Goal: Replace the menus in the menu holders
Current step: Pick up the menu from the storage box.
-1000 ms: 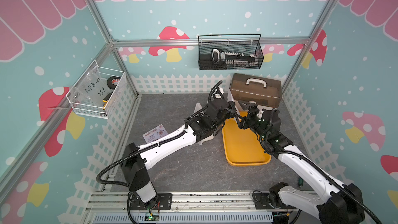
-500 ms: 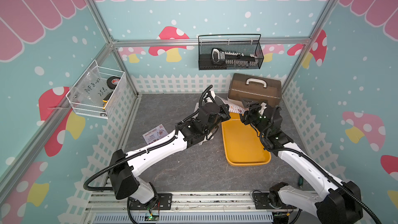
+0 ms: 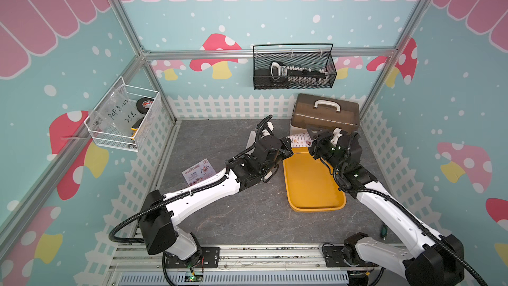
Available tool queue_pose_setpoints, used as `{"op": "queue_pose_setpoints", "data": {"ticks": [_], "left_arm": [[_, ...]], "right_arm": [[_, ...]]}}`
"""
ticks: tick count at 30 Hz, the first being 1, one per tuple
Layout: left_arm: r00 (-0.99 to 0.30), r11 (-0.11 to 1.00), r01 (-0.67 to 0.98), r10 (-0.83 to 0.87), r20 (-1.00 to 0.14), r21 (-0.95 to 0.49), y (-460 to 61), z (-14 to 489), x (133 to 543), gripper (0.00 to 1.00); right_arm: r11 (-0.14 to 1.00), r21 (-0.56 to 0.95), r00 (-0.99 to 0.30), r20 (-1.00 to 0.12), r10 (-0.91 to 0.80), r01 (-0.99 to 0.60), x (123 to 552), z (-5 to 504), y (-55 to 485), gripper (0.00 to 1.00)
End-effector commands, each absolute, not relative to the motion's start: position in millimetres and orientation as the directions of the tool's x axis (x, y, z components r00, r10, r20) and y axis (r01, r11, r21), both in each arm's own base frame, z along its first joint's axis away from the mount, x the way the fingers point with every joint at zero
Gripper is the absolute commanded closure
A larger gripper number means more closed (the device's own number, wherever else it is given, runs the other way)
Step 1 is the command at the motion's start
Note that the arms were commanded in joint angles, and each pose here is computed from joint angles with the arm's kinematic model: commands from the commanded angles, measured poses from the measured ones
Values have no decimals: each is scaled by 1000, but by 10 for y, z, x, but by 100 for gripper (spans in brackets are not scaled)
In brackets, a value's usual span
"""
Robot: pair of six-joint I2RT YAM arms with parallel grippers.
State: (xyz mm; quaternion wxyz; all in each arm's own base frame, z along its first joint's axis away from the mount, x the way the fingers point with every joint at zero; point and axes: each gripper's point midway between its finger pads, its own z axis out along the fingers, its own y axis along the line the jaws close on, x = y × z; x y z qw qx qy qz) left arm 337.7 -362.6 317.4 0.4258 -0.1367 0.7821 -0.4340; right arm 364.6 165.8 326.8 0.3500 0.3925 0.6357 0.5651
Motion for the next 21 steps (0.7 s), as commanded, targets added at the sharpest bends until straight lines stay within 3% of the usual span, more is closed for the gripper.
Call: {"op": "queue_pose_setpoints", "data": {"ticks": [1, 6, 10, 21], "left_arm": [[-590, 525, 121, -645, -486, -843, -3554, 3244, 3395, 99], [-544, 524, 97, -684, -486, -846, -3451, 3261, 3414, 100], [-502, 511, 91, -718, -483, -855, -3399, 3281, 3430, 100], [-399, 530, 83, -759, -515, -844, -3335, 3315, 3489, 100]], "right_arm": [[82, 992, -444, -31, 896, 96, 3667, 3353, 1682, 53], [105, 985, -450, -32, 893, 137, 3662, 3254, 1747, 57], [138, 976, -471, -41, 881, 171, 3680, 3145, 1850, 51], [119, 966, -462, 0, 887, 229, 3703, 3001, 1941, 53]]}}
